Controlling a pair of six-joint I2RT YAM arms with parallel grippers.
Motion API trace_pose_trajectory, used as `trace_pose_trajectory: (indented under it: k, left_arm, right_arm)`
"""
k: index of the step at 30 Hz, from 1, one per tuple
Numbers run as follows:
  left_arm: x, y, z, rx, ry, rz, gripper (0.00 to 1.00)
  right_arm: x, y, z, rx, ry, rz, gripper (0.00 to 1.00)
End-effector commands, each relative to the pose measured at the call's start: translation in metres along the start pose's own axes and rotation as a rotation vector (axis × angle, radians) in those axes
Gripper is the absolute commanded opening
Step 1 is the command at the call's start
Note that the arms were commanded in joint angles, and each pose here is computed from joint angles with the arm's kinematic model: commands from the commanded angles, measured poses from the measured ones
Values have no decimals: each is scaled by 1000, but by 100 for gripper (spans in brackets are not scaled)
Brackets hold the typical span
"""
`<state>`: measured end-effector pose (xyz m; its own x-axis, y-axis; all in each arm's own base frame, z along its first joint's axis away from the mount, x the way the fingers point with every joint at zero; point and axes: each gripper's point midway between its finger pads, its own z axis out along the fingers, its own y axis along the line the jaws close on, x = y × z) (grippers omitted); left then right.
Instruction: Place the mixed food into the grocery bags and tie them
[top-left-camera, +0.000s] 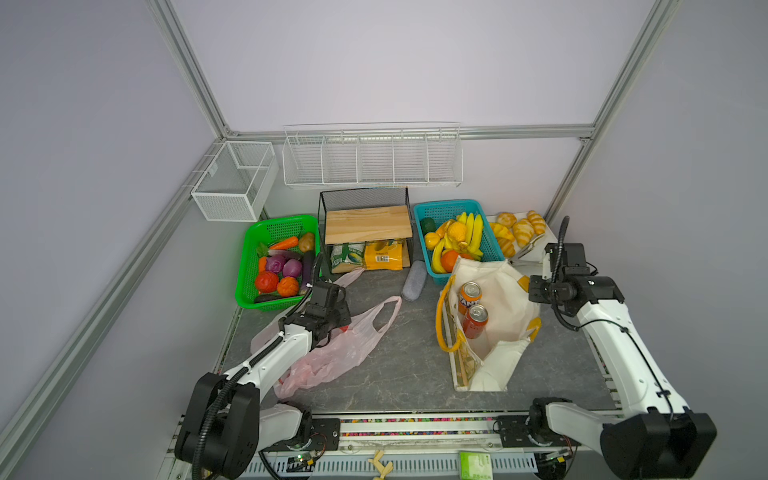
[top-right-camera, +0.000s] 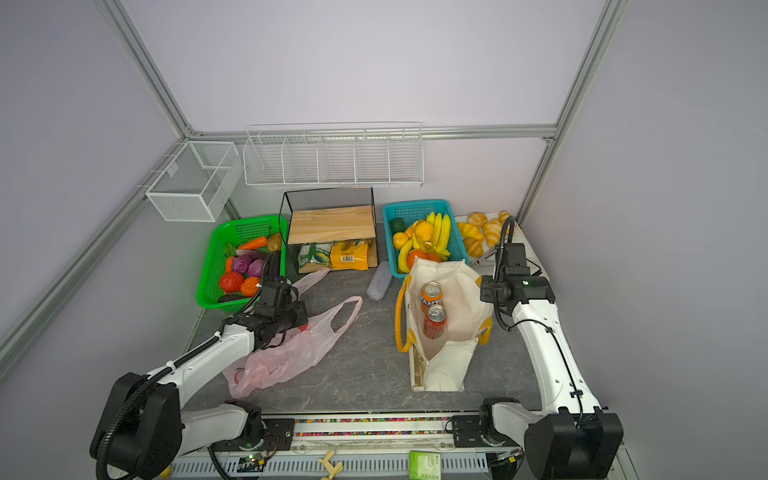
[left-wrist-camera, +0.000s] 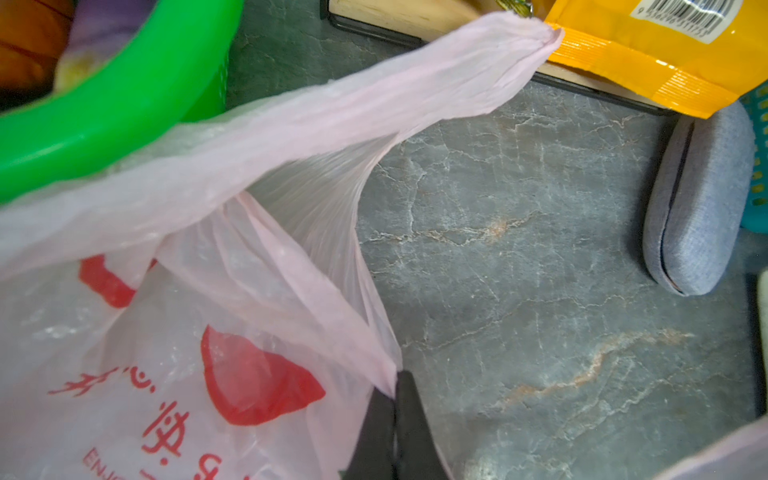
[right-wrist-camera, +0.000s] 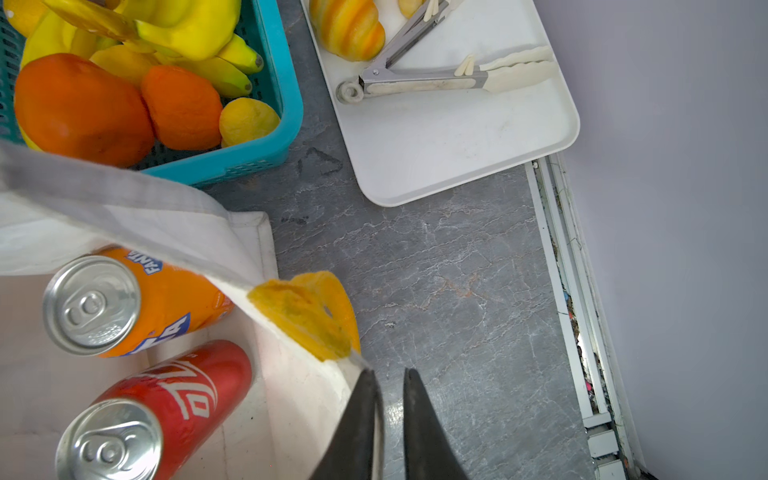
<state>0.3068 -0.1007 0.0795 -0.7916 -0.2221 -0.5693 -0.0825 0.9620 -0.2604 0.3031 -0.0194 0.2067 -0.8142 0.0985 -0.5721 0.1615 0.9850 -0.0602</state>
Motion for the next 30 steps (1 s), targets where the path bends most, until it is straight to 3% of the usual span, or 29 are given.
trace_pose_trajectory:
  k: [1,5,8,12,15,18,20,25,30]
  left_arm:
    - [5,-1,5,15,11,11,0]
    - [6,-1,5,16,12,10,0]
    - [5,-2,5,23,8,8,0]
    - [4,-3,6,28,5,9,0]
    - [5,-5,9,35,11,10,0]
    - [6,-6,10,41,16,8,0]
    - [5,-7,10,43,14,7,0]
    - [4,-8,9,50,12,9,0]
    - [4,-8,9,51,10,11,0]
  right_arm:
    - [-12,16,-6,-103,-40,9,17]
    - [-7,32,-8,-203,-44,26,43]
    - [-4,34,-5,-209,-38,27,55]
    - [-4,42,4,-246,-28,24,57]
    - [-9,56,10,-310,-29,24,50]
    - [-12,61,16,-315,-19,17,27]
    - [-12,57,20,-288,-11,11,18]
    - [-9,33,19,-157,-8,-3,9]
    - [-17,6,12,-22,-46,-11,8]
